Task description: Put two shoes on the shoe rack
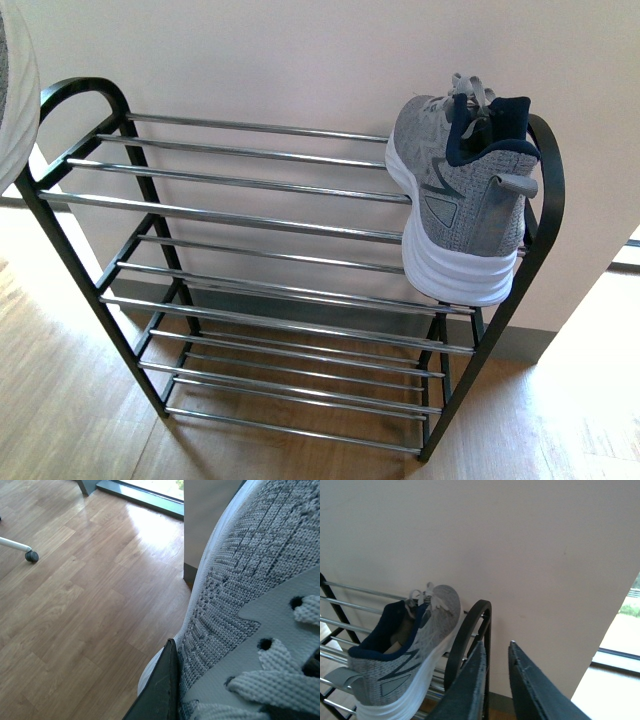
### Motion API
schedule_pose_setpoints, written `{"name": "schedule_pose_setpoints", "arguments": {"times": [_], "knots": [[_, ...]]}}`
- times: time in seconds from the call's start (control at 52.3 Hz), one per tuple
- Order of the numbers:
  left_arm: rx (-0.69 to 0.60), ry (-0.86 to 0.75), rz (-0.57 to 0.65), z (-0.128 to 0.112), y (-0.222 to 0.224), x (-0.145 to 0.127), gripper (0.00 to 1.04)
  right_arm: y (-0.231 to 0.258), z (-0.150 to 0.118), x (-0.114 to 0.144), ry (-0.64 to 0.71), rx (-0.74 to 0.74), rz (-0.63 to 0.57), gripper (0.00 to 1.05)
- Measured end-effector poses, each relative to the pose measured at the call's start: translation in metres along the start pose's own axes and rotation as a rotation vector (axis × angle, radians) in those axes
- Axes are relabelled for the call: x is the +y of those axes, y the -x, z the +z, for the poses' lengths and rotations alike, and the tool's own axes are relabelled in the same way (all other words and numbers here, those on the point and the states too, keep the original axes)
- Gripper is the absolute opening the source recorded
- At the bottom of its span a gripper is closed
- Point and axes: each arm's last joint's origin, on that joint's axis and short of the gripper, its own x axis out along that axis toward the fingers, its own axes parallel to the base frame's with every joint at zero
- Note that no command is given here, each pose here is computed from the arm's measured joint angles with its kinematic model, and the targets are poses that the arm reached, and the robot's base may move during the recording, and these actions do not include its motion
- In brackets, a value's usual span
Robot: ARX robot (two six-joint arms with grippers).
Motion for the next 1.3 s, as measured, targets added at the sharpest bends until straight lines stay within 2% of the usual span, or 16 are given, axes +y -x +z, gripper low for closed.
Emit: {"name": "schedule_pose_setpoints", "arguments": {"times": [0.019, 0.401, 0.535, 0.898, 1.299], "knots": [[0.0, 0.0, 0.001, 0.0, 0.0, 0.0, 0.02, 0.002, -0.002, 0.001, 0.0, -0.001, 0.001, 0.02], [0.0, 0.0, 0.0, 0.0, 0.0, 0.0, 0.02, 0.029, -0.028, 0.02, -0.002, -0.004, -0.02, 0.02], [0.0, 0.0, 0.0, 0.0, 0.0, 0.0, 0.02, 0.035, -0.033, 0.029, -0.002, -0.004, 0.01, 0.02], [0.0, 0.0, 0.0, 0.0, 0.0, 0.0, 0.02, 0.049, -0.043, 0.029, -0.002, -0.019, 0.003, 0.02], [0.0, 0.0, 0.0, 0.0, 0.0, 0.0, 0.02, 0.059, -0.042, 0.029, -0.002, -0.034, 0.003, 0.02]]}}
